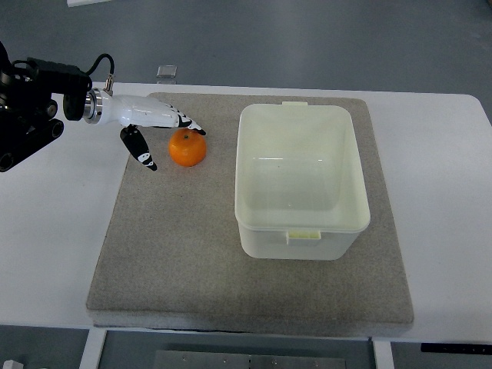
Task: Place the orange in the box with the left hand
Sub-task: 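Lower the left hand onto the orange and close fingers around it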
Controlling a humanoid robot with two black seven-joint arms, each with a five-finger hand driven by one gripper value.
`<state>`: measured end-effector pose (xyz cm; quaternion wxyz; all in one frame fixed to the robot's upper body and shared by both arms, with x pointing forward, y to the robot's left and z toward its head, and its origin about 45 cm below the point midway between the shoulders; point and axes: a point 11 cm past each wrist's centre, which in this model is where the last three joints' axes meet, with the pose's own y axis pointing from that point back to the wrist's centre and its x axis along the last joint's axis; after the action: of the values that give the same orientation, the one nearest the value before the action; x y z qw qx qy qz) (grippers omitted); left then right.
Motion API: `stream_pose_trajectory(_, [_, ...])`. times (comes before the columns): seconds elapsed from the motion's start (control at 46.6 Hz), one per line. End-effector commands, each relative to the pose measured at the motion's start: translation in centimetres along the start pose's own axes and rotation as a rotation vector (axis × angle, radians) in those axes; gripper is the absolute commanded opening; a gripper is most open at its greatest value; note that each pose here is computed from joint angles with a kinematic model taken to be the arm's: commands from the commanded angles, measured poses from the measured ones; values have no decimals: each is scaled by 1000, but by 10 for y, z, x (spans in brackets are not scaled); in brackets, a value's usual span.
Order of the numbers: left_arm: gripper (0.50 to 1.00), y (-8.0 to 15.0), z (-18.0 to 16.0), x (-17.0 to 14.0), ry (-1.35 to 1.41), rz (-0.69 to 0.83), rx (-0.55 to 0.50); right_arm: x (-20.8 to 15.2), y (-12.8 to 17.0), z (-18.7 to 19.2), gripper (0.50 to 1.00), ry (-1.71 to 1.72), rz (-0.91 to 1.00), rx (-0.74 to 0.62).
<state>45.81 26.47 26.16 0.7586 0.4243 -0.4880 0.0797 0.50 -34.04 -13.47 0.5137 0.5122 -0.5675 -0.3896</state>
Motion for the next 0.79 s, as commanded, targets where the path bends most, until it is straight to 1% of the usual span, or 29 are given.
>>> stream_pose_trajectory(0.0, [996,-5,3,-1,-2,7,-10,0,0,0,932,1,0,1])
stream_pose_trajectory(0.15, [996,-10,4,-3,1,6,-11,0,0,0,932,0,0,-1])
stream_pose_trajectory(0.407, [996,-9,1,-3,-7,27,1,0,0,0,932,0,0,-1])
stream_pose_trajectory(0.579, [996,-13,-2,-3,-8,37,12,0,0,0,932,0,0,-1])
stream_pose_trajectory(0.772, [996,-19,-4,-11,3,32,21,0,0,0,932,1,0,-1])
